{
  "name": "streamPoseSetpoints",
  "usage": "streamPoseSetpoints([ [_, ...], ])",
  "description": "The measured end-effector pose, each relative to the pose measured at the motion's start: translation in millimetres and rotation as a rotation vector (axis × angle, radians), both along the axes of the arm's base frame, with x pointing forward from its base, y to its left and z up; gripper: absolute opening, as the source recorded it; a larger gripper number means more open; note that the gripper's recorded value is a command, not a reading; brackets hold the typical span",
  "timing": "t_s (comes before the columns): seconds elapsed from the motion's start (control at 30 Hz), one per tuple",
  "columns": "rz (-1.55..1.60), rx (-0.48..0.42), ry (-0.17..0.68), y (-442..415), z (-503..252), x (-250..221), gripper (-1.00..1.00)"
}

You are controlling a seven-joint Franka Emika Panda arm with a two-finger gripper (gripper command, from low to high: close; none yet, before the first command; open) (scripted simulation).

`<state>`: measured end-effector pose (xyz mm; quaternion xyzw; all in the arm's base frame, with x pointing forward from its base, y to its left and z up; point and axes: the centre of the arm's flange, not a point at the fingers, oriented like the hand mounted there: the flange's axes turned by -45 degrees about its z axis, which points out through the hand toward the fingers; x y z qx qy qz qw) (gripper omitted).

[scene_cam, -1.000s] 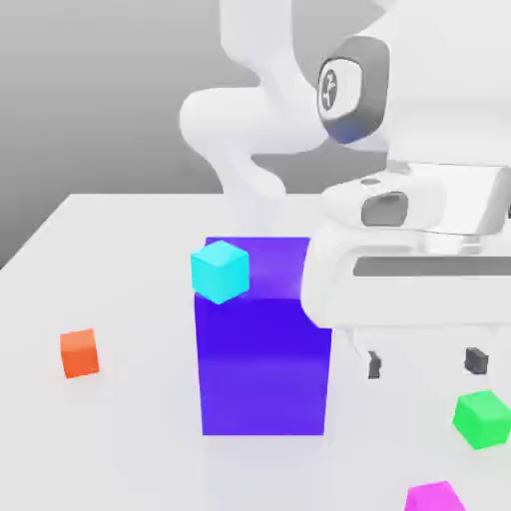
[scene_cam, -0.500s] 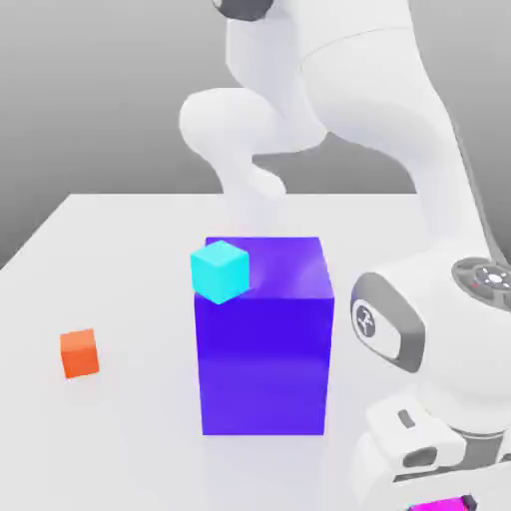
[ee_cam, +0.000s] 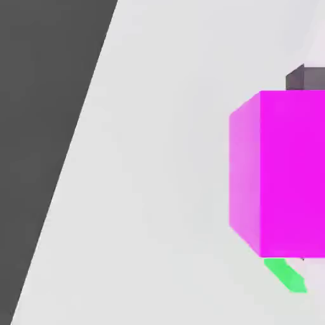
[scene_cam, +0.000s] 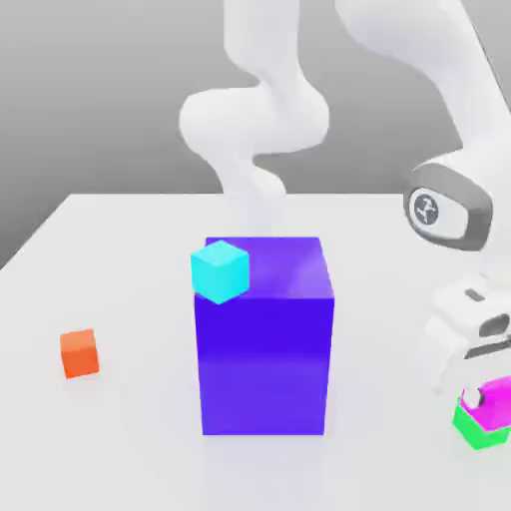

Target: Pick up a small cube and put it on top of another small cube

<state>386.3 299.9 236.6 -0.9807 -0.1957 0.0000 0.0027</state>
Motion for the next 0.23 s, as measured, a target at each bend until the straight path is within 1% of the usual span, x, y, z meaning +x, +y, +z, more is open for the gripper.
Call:
streamPoseSetpoints([
  [0.13,0.014,-0.004,-0.003,5.5,-42.7,-10.1,-1.00],
  [0.17,0.015,-0.004,-0.002,5.5,-52.3,-11.2,1.00],
  [0.23,0.015,-0.004,-0.002,5.5,-52.3,-11.2,1.00],
])
